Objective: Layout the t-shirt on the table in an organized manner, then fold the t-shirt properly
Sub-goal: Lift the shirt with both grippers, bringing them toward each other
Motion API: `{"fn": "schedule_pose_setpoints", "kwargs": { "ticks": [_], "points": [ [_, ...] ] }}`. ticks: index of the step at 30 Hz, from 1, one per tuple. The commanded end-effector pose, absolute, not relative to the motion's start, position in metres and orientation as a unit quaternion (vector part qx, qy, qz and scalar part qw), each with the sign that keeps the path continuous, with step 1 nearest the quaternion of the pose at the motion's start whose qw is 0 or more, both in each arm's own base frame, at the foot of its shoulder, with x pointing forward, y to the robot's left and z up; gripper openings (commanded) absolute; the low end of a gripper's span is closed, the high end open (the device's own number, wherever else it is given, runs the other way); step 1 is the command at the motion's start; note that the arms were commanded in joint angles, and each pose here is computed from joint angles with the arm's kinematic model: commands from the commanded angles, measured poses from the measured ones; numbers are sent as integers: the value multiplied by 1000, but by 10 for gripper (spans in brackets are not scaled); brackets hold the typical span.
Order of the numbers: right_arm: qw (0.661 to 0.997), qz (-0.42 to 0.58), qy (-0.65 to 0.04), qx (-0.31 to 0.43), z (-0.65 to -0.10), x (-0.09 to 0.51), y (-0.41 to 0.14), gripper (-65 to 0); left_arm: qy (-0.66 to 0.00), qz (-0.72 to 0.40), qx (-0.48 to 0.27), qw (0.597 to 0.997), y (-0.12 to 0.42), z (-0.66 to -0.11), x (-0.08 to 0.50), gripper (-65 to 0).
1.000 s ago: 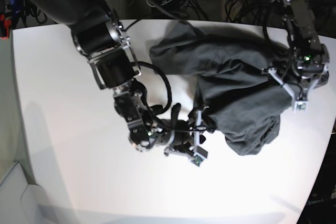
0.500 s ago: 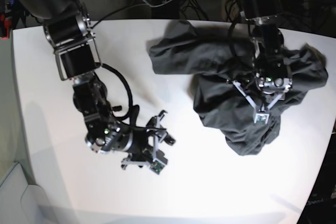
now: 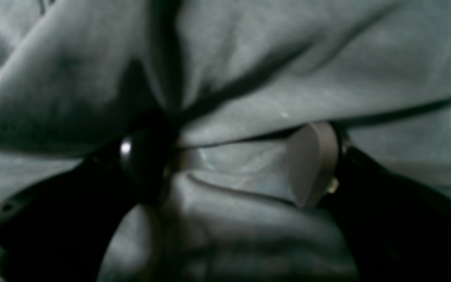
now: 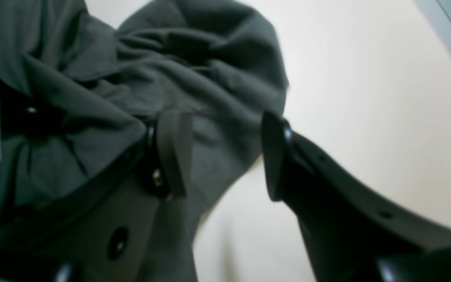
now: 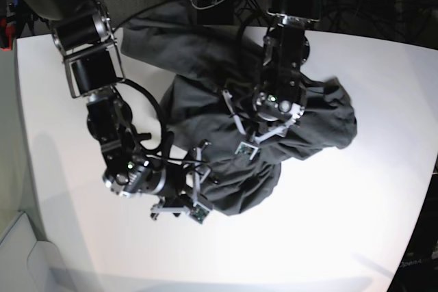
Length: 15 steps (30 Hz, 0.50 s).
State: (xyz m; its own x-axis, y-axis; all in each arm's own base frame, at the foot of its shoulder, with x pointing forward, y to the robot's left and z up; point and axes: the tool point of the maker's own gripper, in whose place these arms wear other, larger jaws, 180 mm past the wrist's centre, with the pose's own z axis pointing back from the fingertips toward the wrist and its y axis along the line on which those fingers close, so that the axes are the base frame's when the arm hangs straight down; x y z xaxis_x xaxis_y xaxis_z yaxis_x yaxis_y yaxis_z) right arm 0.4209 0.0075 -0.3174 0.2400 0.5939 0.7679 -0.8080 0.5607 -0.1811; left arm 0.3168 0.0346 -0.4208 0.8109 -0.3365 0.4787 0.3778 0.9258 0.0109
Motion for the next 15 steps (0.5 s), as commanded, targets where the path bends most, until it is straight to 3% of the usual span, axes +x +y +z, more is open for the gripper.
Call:
{"fn": "schedule_pose_setpoints", "kwargs": {
  "ticks": [1, 6, 15],
  "points": [
    [758, 450, -455, 130, -290, 433, 13, -354, -258, -185, -38, 948, 36, -412, 320, -188],
    [753, 450, -463, 124, -280, 442, 12, -352, -281, -180, -17, 943, 55, -392, 315, -188],
    [783, 424, -425, 165, -308, 462, 28, -352, -311, -171, 22, 935, 78, -347, 313, -188]
  ]
}}
